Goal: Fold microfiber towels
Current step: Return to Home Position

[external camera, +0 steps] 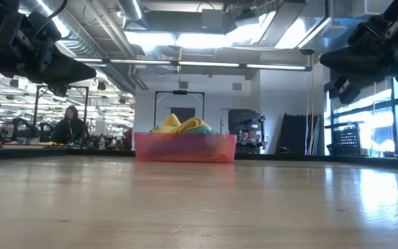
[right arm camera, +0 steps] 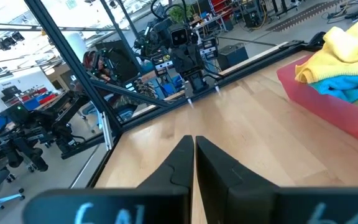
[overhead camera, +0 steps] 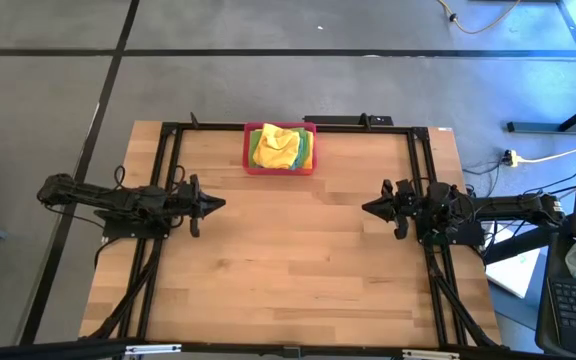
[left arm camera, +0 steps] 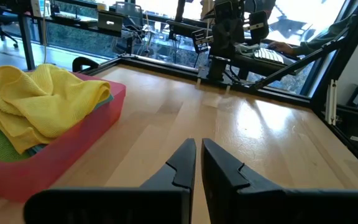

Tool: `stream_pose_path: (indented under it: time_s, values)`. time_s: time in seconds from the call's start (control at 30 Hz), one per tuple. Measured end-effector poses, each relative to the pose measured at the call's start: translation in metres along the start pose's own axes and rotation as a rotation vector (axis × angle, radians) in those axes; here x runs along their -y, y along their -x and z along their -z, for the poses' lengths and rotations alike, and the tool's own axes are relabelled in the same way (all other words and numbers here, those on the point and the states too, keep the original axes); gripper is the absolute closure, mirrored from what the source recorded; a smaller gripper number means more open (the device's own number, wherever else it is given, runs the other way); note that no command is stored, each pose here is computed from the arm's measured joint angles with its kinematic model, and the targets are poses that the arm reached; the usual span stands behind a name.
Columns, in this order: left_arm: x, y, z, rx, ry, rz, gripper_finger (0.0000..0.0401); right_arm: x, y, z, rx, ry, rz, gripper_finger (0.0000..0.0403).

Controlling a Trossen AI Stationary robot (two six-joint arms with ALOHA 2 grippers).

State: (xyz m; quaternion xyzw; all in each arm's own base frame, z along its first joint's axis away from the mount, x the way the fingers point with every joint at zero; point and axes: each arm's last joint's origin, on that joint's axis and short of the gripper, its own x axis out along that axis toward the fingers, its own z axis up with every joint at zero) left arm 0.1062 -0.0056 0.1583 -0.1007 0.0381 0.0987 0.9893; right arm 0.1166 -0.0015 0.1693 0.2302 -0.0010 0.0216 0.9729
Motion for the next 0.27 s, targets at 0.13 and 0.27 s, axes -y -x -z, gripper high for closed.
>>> stream_pose_path:
  time_s: [0.13, 0.27]
  values:
    - [0.0, 0.0, 0.0, 0.0, 0.0, 0.0, 0.0384, 0.0, 0.0, 0.0, 0.0, 0.001, 0.0, 0.0382]
    - [0.0, 0.0, 0.0, 0.0, 0.0, 0.0, 0.039, 0.0, 0.0, 0.0, 0.0, 0.002, 0.0, 0.0382]
